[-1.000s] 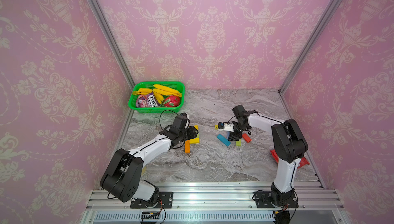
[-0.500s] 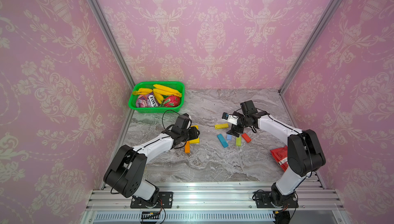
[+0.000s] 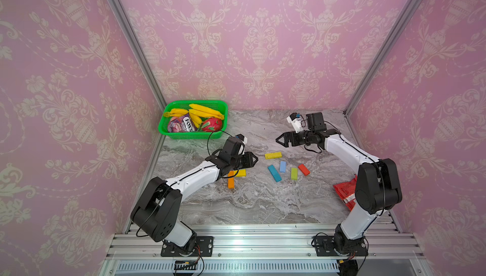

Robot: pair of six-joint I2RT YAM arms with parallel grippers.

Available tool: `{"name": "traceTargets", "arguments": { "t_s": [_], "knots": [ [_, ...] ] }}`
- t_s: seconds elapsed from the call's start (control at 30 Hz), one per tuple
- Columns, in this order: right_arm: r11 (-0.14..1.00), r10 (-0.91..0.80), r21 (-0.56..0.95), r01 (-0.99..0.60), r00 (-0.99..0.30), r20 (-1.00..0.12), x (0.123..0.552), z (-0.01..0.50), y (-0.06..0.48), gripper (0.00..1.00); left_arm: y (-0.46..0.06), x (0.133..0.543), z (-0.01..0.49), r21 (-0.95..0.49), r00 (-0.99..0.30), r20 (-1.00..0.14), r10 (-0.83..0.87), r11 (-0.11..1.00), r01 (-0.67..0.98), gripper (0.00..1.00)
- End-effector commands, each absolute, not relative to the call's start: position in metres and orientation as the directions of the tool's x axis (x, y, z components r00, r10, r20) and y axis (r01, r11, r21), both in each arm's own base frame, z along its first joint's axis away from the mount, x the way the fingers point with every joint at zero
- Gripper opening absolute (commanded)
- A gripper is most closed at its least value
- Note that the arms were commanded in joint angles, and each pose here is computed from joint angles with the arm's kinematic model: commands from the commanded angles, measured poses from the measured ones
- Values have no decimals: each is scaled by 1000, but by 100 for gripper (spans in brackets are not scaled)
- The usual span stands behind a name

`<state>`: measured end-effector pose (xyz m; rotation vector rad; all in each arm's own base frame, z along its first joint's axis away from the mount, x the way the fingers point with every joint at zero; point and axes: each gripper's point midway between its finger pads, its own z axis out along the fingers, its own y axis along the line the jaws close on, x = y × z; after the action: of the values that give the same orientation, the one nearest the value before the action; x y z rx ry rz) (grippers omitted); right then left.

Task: Assemble the letter p with building blocks
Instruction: Assemble the building block at the center of the board.

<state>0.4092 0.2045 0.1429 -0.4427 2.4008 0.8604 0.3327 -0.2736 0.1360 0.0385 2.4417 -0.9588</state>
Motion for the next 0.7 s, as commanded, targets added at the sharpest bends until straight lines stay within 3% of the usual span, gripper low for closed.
{"name": "traceTargets", "arguments": {
  "t_s": [0.0,0.07,0.23,0.3,0.4,0.5,0.6,0.67],
  "knots": [
    [796,-39,499,-342,-852,-522,399,134,203,100,-289,329,133,-630,-885,-453,-113,742,228,39],
    [883,-74,373,-284,-870,-488,392,113,187,100,-297,330,130,-629,-889,-446,-101,742,231,39],
    [902,-43,366,-230,-891,-452,372,87,176,96,-313,333,121,-623,-901,-428,-72,746,237,38],
    [915,-16,359,-187,-903,-429,368,77,171,81,-322,333,116,-619,-907,-418,-54,748,240,38],
    [927,4,347,-143,-920,-392,362,65,165,51,-334,335,108,-612,-914,-405,-39,754,239,37],
    [925,21,358,-131,-919,-393,359,60,164,30,-346,339,99,-617,-921,-389,-31,751,235,33],
    [922,36,371,-114,-927,-375,356,55,164,11,-357,344,89,-611,-924,-381,-16,754,239,27],
    [917,42,383,-112,-927,-372,356,52,166,10,-363,348,83,-606,-926,-378,-14,760,236,20]
  ]
}}
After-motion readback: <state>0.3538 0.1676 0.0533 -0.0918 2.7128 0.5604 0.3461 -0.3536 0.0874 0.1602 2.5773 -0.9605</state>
